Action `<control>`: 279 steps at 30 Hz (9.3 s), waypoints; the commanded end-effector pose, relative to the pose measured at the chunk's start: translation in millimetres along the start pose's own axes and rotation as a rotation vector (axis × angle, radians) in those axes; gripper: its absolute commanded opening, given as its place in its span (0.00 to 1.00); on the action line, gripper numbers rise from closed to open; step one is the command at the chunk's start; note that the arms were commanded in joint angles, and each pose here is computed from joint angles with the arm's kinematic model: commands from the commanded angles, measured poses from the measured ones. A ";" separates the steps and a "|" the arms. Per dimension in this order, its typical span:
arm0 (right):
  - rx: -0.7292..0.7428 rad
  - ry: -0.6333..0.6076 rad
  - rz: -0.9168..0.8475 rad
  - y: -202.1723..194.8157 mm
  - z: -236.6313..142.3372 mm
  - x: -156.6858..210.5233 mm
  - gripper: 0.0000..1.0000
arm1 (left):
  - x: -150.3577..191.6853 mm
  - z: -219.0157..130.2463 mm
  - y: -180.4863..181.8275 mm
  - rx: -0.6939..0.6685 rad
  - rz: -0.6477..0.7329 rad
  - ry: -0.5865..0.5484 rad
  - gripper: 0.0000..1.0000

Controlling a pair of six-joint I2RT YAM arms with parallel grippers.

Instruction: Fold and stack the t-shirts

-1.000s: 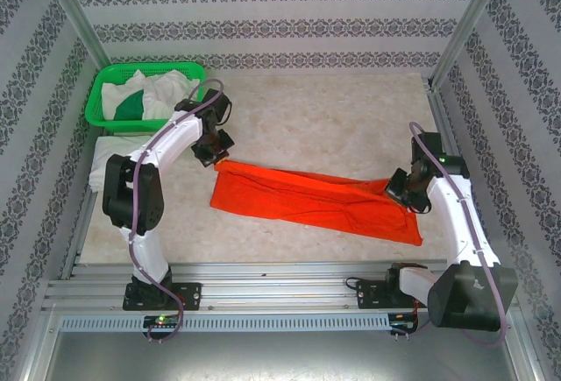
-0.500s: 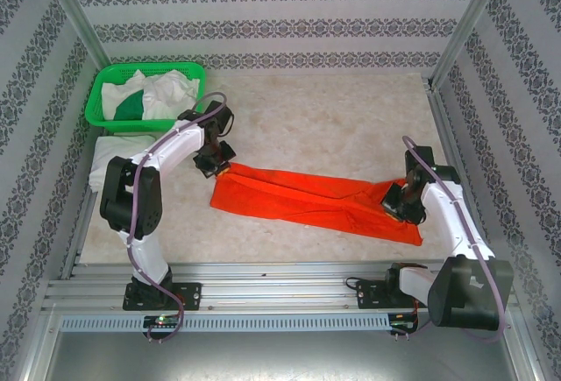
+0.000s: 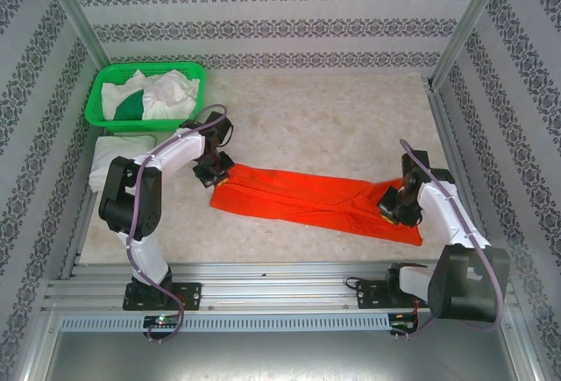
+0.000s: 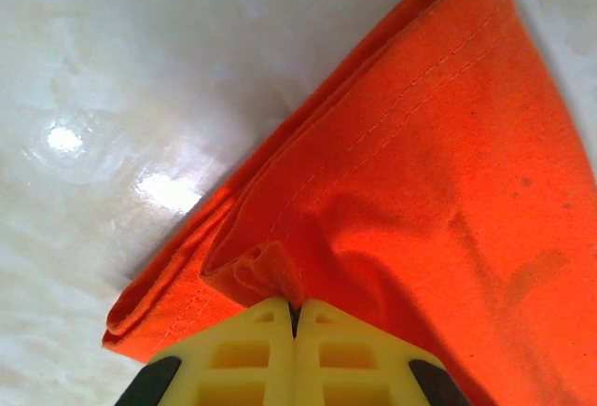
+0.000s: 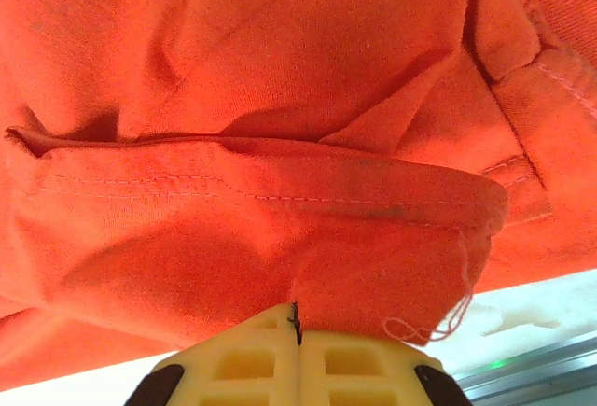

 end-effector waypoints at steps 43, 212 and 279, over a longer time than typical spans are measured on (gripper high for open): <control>-0.018 -0.087 0.236 -15.6 31.2 -164.4 0.22 | -26.3 42.5 -101.4 0.170 0.033 -0.035 0.95; -0.346 -0.107 -2.165 254.9 63.1 219.3 0.79 | -24.8 -78.3 34.1 0.509 0.406 -0.309 1.00; -0.317 -0.146 -2.028 300.2 -4.3 67.5 0.00 | 55.0 -128.9 53.7 0.694 1.397 -0.759 1.00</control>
Point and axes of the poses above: each hand's point on the last joint's axis, 136 mm out from that joint toward the fingers, its own z axis out along the fingers, its own y axis along the line the jaws close on, x = y × z, the point moved 5 cm from there along -z, back along the fingers, and after that the axes turned 1 degree about z, right-handed, at the moved point
